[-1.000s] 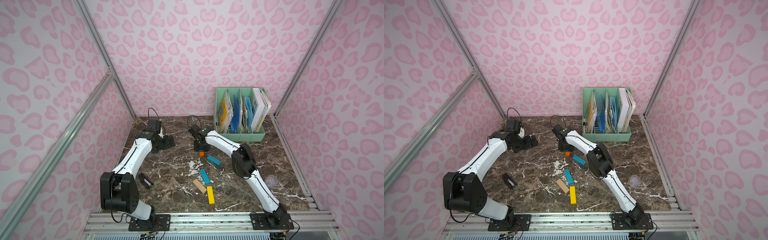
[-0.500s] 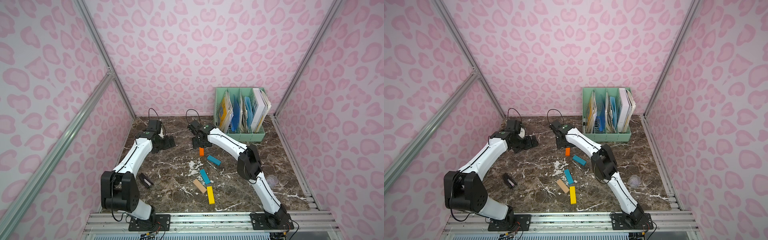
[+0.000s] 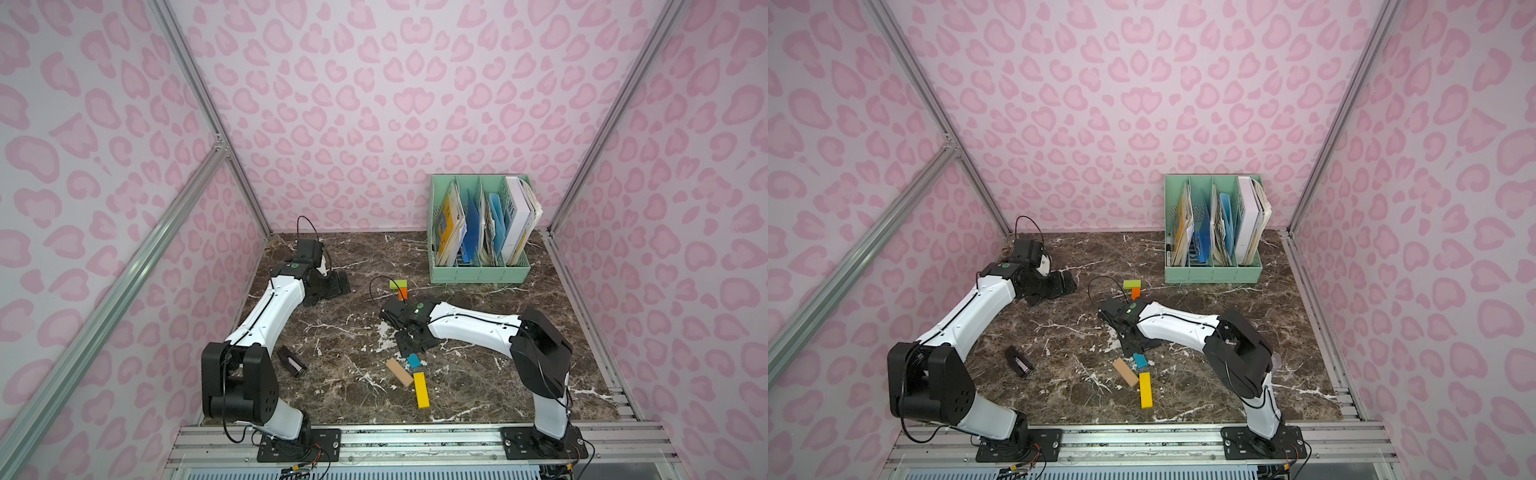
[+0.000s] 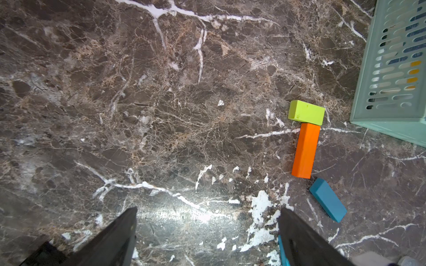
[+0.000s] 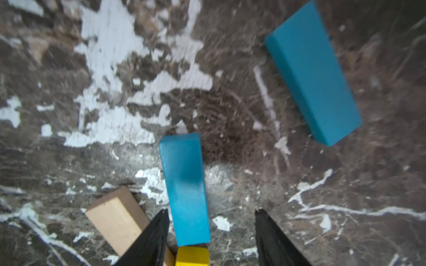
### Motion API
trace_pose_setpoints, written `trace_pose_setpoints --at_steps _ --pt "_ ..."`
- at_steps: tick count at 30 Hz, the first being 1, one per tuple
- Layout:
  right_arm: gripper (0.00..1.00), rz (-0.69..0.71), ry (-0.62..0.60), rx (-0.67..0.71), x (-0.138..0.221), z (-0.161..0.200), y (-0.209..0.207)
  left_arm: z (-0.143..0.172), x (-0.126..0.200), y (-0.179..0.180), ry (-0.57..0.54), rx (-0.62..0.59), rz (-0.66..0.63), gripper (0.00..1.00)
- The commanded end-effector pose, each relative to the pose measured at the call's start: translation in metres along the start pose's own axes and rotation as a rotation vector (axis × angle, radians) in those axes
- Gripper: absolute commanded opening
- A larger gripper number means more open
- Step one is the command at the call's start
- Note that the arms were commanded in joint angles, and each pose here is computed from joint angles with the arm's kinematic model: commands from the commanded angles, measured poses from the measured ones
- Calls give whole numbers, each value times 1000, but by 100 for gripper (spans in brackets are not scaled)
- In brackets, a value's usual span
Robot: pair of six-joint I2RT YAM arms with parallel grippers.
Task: Assemble a giraffe with building blocks
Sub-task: Assemble the building block at the center of the board.
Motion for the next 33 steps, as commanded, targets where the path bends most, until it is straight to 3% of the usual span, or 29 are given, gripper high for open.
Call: trace_pose_setpoints --at_steps 1,15,23,33 --pt "63 -62 -10 -30 -1 8 16 2 0 1 15 -9 -8 98" --pt "59 -61 41 -78 -27 15 18 2 1 2 11 -10 -11 98" --pt "43 -47 41 -129 -29 8 3 2 1 2 12 -10 -11 98" --pt "37 -35 28 -159 -27 -19 -6 2 2 2 12 -12 -10 98"
Point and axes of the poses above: each gripper's point midway between its finger pads, its own x axis back along the fingers, its own y axis along the line the jaws close on, z = x × y, the point moved 3 cm from there along x, back along the fingers, and after that the axes turned 5 degrees about -x, right-handed, at the moved point
